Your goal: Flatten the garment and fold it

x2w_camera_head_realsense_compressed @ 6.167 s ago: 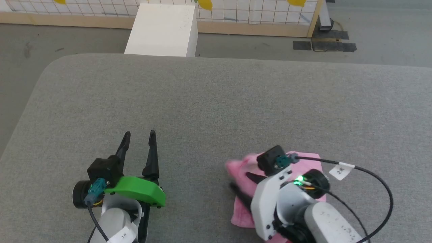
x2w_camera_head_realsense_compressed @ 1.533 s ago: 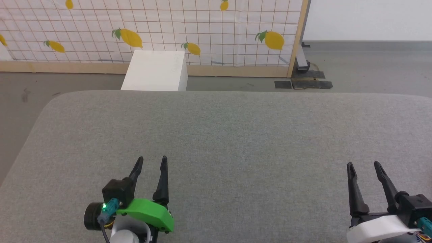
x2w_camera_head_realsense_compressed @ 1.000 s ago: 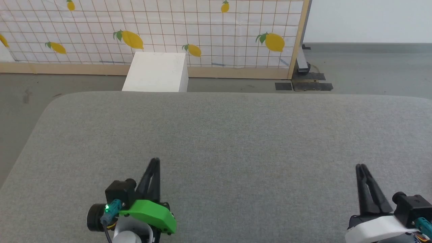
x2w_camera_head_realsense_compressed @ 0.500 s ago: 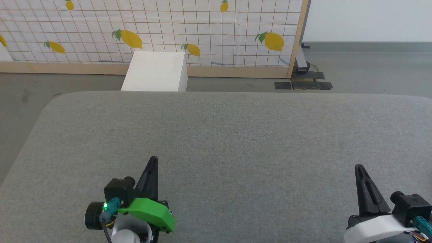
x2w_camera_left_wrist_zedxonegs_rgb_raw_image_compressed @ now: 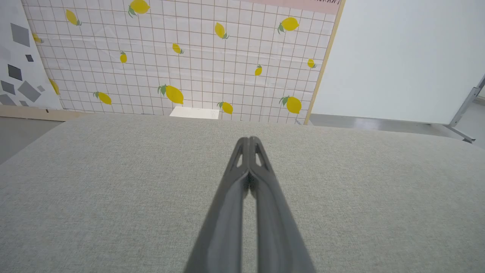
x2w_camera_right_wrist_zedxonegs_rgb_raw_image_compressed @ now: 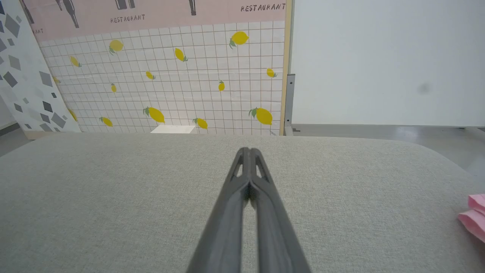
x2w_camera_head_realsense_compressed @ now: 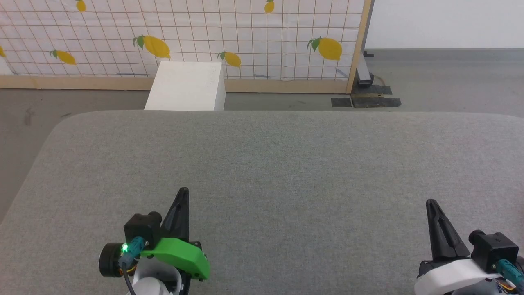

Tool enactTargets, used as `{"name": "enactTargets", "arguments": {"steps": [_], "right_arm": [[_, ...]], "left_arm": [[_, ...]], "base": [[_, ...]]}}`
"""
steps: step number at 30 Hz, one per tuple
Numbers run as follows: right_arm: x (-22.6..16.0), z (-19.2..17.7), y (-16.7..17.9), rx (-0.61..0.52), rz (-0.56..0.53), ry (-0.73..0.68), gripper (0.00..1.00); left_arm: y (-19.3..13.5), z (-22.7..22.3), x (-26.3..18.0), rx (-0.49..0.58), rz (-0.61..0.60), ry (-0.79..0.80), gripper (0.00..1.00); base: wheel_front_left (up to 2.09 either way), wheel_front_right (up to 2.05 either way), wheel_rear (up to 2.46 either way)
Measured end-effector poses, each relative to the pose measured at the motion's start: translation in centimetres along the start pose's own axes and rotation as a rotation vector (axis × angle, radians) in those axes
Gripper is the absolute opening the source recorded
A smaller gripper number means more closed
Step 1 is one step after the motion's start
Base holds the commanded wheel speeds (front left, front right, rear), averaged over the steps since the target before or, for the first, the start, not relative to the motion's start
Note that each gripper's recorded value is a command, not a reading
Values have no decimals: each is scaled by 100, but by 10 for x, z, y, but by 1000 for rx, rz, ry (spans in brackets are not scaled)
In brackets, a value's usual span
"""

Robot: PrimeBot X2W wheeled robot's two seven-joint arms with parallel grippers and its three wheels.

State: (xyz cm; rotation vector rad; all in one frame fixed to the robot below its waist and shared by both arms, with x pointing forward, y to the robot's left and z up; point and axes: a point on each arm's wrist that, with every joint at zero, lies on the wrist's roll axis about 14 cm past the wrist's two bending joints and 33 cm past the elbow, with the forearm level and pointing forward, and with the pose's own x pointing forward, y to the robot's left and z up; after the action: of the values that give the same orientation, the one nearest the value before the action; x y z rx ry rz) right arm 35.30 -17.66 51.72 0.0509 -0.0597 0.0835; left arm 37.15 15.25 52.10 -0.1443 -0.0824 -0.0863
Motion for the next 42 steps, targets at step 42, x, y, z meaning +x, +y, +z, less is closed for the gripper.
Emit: {"name": "enactTargets", "arguments": {"steps": [42], "right_arm": [[7,1,7,-33,21,36,0]], "left_arm": [[8,6,3,70,24,26,0]], "base": [[0,0,0]]}}
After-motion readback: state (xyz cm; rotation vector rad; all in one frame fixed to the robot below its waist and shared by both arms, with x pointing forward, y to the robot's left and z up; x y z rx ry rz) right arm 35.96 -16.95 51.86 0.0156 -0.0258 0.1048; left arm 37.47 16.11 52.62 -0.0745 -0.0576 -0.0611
